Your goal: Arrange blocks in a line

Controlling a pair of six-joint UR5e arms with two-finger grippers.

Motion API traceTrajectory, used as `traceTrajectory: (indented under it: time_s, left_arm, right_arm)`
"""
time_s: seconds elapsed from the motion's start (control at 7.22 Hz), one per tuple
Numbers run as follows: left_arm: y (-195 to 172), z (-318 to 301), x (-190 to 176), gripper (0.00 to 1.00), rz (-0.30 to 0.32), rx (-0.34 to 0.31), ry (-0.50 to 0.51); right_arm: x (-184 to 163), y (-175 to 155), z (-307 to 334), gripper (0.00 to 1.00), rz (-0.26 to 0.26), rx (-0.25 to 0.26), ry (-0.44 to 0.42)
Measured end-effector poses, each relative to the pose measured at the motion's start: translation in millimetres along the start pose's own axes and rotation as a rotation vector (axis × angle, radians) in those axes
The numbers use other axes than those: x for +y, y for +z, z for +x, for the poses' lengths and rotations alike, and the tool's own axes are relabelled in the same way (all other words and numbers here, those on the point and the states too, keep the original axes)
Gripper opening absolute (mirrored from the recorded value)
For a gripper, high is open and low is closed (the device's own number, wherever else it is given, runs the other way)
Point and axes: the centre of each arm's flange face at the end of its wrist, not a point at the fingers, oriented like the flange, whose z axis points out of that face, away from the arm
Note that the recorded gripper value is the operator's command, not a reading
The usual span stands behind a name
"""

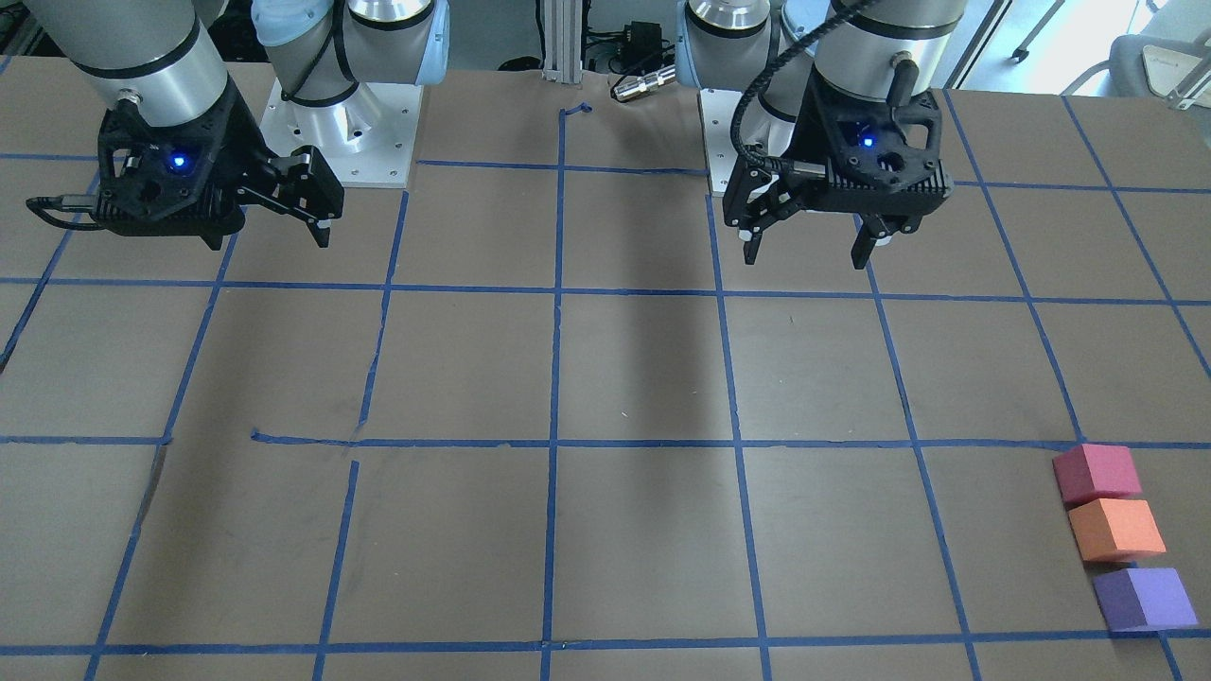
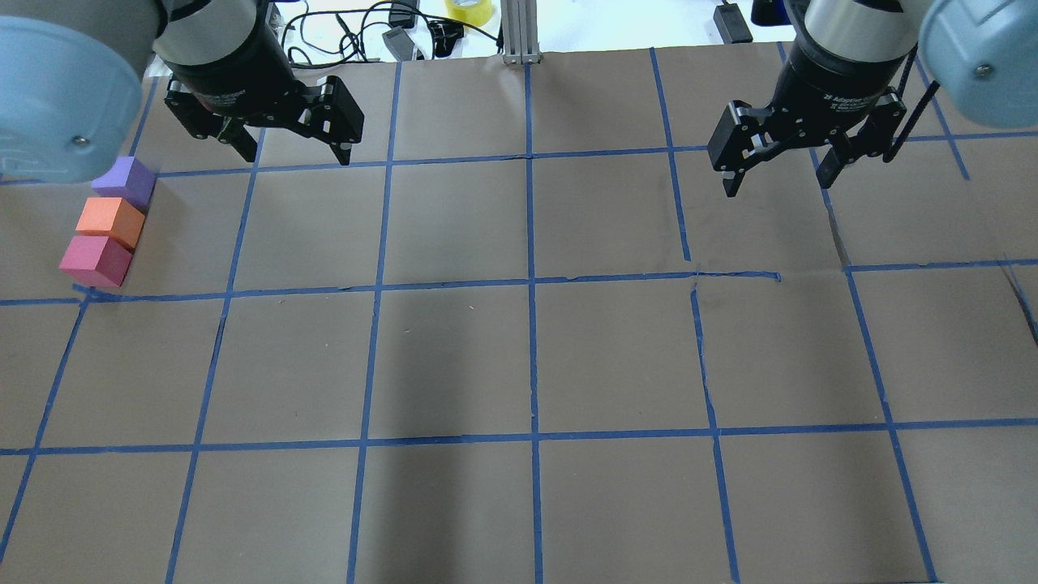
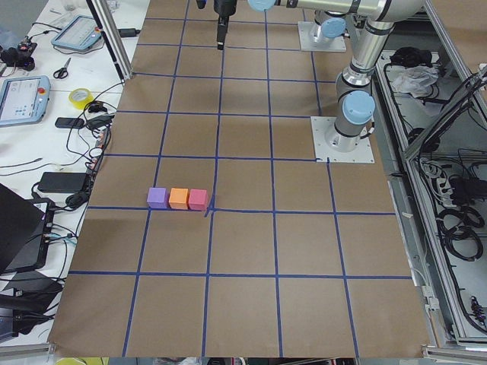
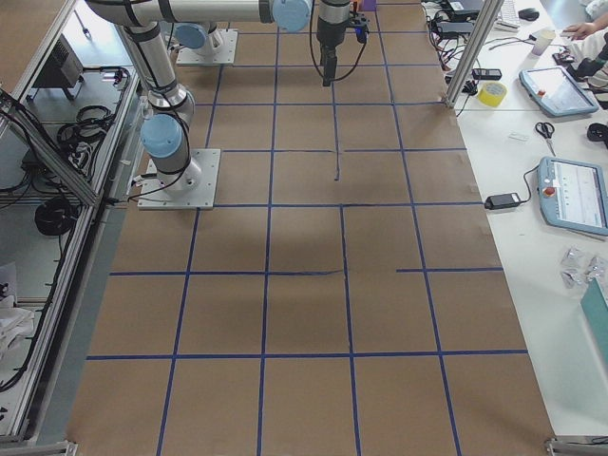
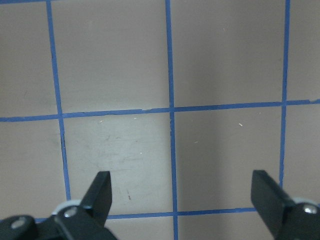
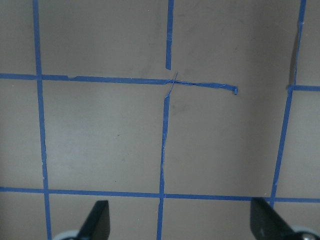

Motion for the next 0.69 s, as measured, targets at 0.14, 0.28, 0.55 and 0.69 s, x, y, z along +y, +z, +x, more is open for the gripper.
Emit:
traceTrajectory:
  time_s: [0.14,0.28,0.55,0.69]
  left_arm:
    - [-2.7,3.2,4.2,1.00,0.006,0.002,0.002]
    - [-3.8,1.6,7.9,1.00,0.005,0.021,-0.006]
    - [-8.7,-23.3,6.3,1.00,0.012,0.055,-0.029]
    - [-11.6,-42.6,3.1,1.00,0.018,0.068,-0.033]
  right_arm:
    - [0.0,0.0,0.0,1.00,0.000,0.000,0.000]
    - [0.0,0.0,0.0,1.00,0.000,0.000,0.000]
    - [0.1,0.0,-0.2,1.00,0.000,0.000,0.000]
    - [0.1,0.0,-0.3,1.00,0.000,0.000,-0.001]
